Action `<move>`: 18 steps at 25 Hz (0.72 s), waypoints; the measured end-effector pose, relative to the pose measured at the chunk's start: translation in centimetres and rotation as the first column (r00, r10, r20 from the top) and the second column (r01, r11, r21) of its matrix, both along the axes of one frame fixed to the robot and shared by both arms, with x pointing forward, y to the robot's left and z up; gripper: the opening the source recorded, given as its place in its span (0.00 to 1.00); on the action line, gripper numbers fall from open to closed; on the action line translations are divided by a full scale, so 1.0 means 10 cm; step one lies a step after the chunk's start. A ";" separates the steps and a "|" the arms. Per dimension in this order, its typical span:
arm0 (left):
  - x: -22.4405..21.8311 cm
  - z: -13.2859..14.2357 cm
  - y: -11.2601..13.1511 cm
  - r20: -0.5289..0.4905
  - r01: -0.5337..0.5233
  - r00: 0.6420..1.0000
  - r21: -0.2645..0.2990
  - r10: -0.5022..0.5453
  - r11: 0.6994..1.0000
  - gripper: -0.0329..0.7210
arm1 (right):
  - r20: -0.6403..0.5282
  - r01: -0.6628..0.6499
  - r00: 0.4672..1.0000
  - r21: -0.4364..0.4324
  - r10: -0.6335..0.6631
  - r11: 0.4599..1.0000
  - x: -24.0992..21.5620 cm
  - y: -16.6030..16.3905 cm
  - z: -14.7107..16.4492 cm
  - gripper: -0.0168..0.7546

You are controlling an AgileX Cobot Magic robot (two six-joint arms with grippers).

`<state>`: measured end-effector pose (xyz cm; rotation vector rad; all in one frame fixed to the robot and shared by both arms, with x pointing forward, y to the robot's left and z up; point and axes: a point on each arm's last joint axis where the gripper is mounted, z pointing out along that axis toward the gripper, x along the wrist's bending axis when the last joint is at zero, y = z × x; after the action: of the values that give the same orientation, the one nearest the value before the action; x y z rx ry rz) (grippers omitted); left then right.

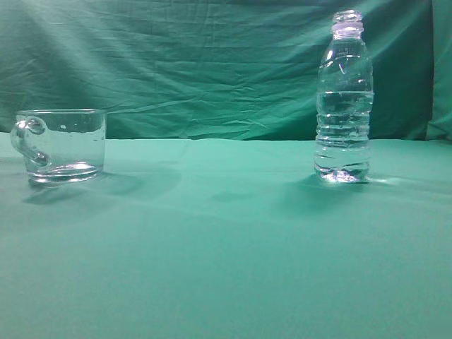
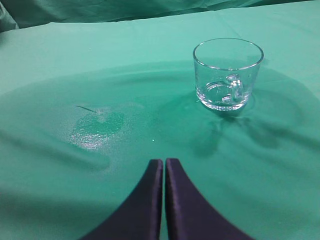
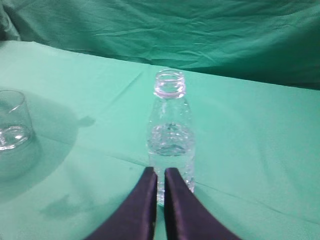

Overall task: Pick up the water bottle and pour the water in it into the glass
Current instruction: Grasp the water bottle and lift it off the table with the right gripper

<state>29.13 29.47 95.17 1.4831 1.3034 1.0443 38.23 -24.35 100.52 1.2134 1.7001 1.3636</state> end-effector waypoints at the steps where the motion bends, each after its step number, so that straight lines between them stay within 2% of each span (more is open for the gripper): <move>1: 0.00 0.00 0.00 0.000 0.000 1.000 0.000 0.000 1.000 0.04 | 0.006 -0.018 1.000 0.005 0.018 1.000 0.04 0.03 -0.02 0.02; 2: 0.00 0.00 0.00 0.000 0.000 1.000 0.000 0.000 1.000 0.04 | 0.013 -0.037 0.999 0.014 0.037 0.999 0.09 0.07 -0.05 0.08; 3: 0.00 0.00 0.00 0.000 0.000 1.000 0.000 0.000 1.000 0.04 | 0.006 -0.050 0.999 0.018 0.050 0.999 0.14 0.10 -0.09 0.08; 4: 0.00 0.00 0.00 0.000 0.000 1.000 0.000 0.000 1.000 0.04 | 0.009 -0.064 0.998 0.030 0.063 0.998 0.19 0.13 -0.12 0.18; 6: 0.00 0.00 0.00 0.000 0.000 1.000 0.000 0.000 1.000 0.04 | 0.021 -0.092 0.996 0.055 0.090 0.994 0.27 0.19 -0.18 0.31; 9: 0.00 0.00 0.00 0.000 0.000 1.000 0.000 0.000 1.000 0.04 | 0.048 -0.129 0.991 0.099 0.125 0.987 0.40 0.27 -0.26 0.61; 10: 0.00 0.00 0.00 0.000 0.000 1.000 0.000 0.000 1.000 0.04 | 0.039 -0.131 0.991 0.109 0.127 0.985 0.46 0.30 -0.31 0.74; 11: 0.00 0.00 0.00 0.000 0.000 1.000 0.000 0.000 1.000 0.04 | 0.026 -0.132 0.991 0.114 0.130 0.985 0.51 0.32 -0.35 0.81; 13: 0.00 0.00 0.00 0.000 0.000 1.000 0.000 0.000 1.000 0.04 | -0.015 -0.126 0.992 0.114 0.128 0.985 0.61 0.35 -0.46 0.88; 18: 0.00 0.00 0.00 0.000 0.000 1.000 0.000 0.000 1.000 0.04 | -0.109 -0.060 0.991 0.127 0.074 0.990 0.86 0.40 -0.69 0.86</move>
<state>29.13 29.47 95.17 1.4831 1.3034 1.0443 46.86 -20.40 93.60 1.3360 1.7709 1.4837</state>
